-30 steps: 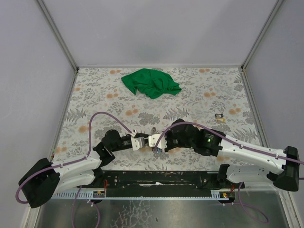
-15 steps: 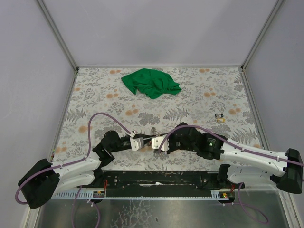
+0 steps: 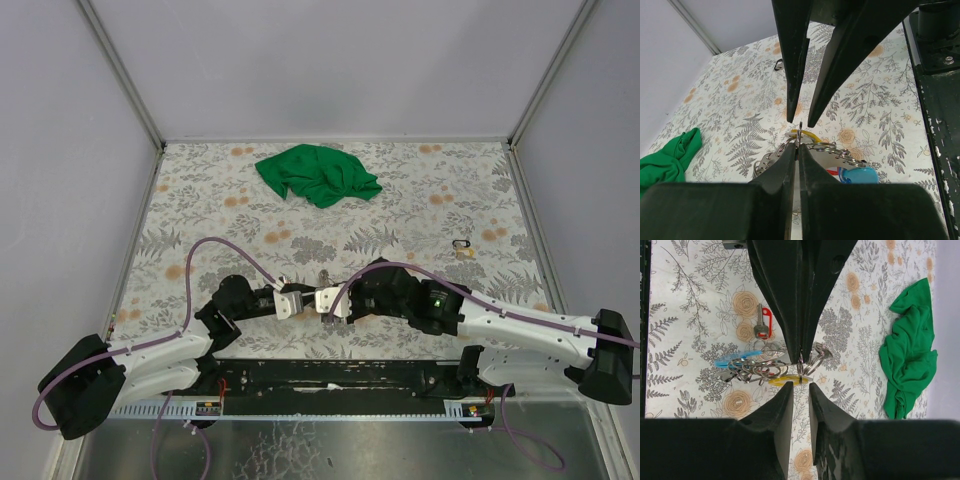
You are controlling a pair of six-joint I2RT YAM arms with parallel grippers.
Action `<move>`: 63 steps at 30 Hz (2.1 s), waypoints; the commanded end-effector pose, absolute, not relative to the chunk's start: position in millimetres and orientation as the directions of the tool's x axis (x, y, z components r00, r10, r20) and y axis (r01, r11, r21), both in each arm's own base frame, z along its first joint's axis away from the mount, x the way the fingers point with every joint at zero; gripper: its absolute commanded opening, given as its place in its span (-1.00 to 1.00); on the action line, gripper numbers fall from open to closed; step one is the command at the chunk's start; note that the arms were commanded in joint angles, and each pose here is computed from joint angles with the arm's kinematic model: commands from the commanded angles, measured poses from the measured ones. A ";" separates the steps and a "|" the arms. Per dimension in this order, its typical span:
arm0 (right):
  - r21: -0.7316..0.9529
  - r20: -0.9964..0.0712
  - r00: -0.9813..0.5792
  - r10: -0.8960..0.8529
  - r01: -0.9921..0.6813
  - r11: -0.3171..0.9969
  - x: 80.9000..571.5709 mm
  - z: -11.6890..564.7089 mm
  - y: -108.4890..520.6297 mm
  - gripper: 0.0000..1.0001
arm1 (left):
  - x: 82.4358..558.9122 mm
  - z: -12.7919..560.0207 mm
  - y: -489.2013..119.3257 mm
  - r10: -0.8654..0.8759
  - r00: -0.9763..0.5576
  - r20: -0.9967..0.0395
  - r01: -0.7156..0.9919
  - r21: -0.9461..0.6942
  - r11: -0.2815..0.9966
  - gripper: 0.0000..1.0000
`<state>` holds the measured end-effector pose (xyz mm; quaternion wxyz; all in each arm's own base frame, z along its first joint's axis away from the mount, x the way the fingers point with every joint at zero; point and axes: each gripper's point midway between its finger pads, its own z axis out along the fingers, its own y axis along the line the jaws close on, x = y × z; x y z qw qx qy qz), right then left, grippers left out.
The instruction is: Put the keys on the keyring
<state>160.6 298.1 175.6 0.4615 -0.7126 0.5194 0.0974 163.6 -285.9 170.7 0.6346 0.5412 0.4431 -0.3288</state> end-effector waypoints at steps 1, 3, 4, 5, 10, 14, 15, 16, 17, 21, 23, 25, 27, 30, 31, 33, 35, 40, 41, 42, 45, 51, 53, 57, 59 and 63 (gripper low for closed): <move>-0.568 -0.639 0.468 -0.611 -0.822 -0.035 157.7 188.9 308.7 -0.51 | 162.8 198.8 -286.0 -0.020 0.465 -0.885 0.864 0.450 0.225 -1.00; -0.569 -0.636 0.468 -0.614 -0.822 -0.036 158.1 188.1 308.4 -0.54 | 161.8 199.4 -286.3 -0.023 0.467 -0.884 0.865 0.451 0.223 -1.00; -0.570 -0.636 0.468 -0.614 -0.821 -0.036 158.3 187.9 308.4 -0.56 | 161.4 199.0 -286.5 -0.023 0.466 -0.884 0.865 0.450 0.220 -1.00; -0.570 -0.634 0.468 -0.615 -0.821 -0.036 158.8 187.7 308.3 -0.60 | 161.4 199.4 -286.4 -0.024 0.467 -0.884 0.865 0.451 0.220 -1.00; -0.568 -0.634 0.469 -0.615 -0.822 -0.040 158.4 189.7 309.8 -0.84 | 162.0 198.2 -286.7 -0.018 0.463 -0.886 0.867 0.449 0.218 -1.00; -0.569 -0.638 0.471 -0.609 -0.821 -0.038 158.5 194.7 310.8 -1.00 | 163.7 195.1 -287.8 -0.002 0.454 -0.891 0.871 0.444 0.212 -1.00; -0.570 -0.640 0.471 -0.607 -0.821 -0.037 158.4 196.6 311.0 -1.00 | 164.8 194.1 -288.1 0.004 0.452 -0.892 0.871 0.443 0.213 -1.00; -0.569 -0.640 0.472 -0.607 -0.822 -0.039 157.8 197.2 311.0 -1.00 | 165.9 193.5 -288.3 0.010 0.451 -0.893 0.871 0.442 0.214 -1.00; -0.569 -0.641 0.472 -0.605 -0.822 -0.039 157.7 198.8 311.2 -1.00 | 166.6 192.1 -288.9 0.017 0.448 -0.894 0.872 0.441 0.212 -1.00; -0.566 -0.639 0.471 -0.608 -0.823 -0.042 157.6 201.7 310.9 -1.00 | 169.7 187.7 -290.1 0.042 0.437 -0.899 0.876 0.435 0.208 -1.00; -0.565 -0.638 0.470 -0.610 -0.824 -0.044 157.5 202.7 311.1 -1.00 | 170.4 186.4 -291.2 0.050 0.433 -0.900 0.878 0.433 0.203 -1.00; -0.564 -0.638 0.469 -0.611 -0.825 -0.045 157.6 203.6 311.1 -1.00 | 172.3 186.5 -291.2 0.055 0.426 -0.903 0.880 0.427 0.210 -1.00; -0.563 -0.637 0.470 -0.611 -0.825 -0.048 157.0 203.8 311.0 -1.00 | 173.0 186.6 -291.4 0.058 0.424 -0.904 0.880 0.426 0.211 -1.00; -0.563 -0.635 0.468 -0.614 -0.825 -0.047 157.4 203.5 310.3 -1.00 | 172.6 185.7 -291.5 0.060 0.420 -0.905 0.882 0.423 0.208 -1.00; -0.563 -0.636 0.469 -0.613 -0.825 -0.047 157.1 204.2 310.3 -1.00 | 173.0 185.8 -291.7 0.062 0.418 -0.906 0.882 0.422 0.209 -1.00; -0.565 -0.632 0.472 -0.614 -0.823 -0.051 157.1 204.1 309.8 -1.00 | 174.0 186.5 -291.4 0.061 0.413 -0.909 0.883 0.416 0.215 -1.00; -0.567 -0.624 0.474 -0.622 -0.822 -0.058 157.2 202.8 308.1 -1.00 | 174.8 187.9 -291.0 0.059 0.410 -0.910 0.883 0.412 0.224 -1.00; -0.573 -0.609 0.482 -0.630 -0.816 -0.070 157.2 201.3 304.4 -1.00 | 180.1 188.8 -291.1 0.069 0.386 -0.920 0.887 0.391 0.248 -1.00; -0.573 -0.607 0.484 -0.630 -0.816 -0.075 156.5 200.4 304.1 -1.00 | 181.3 188.6 -291.3 0.071 0.379 -0.923 0.888 0.384 0.252 -1.00; -0.573 -0.606 0.485 -0.631 -0.816 -0.076 156.6 200.1 303.9 -1.00 | 181.9 188.6 -291.7 0.072 0.372 -0.925 0.890 0.378 0.255 -1.00; -0.575 -0.599 0.488 -0.634 -0.814 -0.084 156.9 198.6 303.7 -1.00 | 183.6 188.1 -291.9 0.076 0.364 -0.928 0.892 0.371 0.260 -1.00; -0.577 -0.573 0.493 -0.654 -0.810 -0.105 159.3 189.0 303.7 -1.00 | 187.0 192.6 -290.2 0.062 0.351 -0.934 0.888 0.353 0.293 -1.00; -0.581 -0.559 0.490 -0.669 -0.807 -0.106 161.9 184.4 301.7 -1.00 | 187.6 195.8 -289.3 0.045 0.346 -0.937 0.888 0.343 0.305 -1.00; -0.587 -0.545 0.474 -0.692 -0.805 -0.089 165.9 177.1 297.2 -1.00 | 188.5 199.8 -289.2 0.023 0.332 -0.943 0.892 0.322 0.316 -1.00; -0.596 -0.551 0.464 -0.694 -0.800 -0.062 168.8 178.0 295.8 -1.00 | 188.7 200.7 -288.3 0.016 0.331 -0.943 0.891 0.319 0.323 -1.00; -0.607 -0.596 0.446 -0.667 -0.795 0.010 170.5 188.8 294.0 -0.77 | 190.1 201.6 -286.3 0.009 0.334 -0.942 0.886 0.317 0.339 -1.00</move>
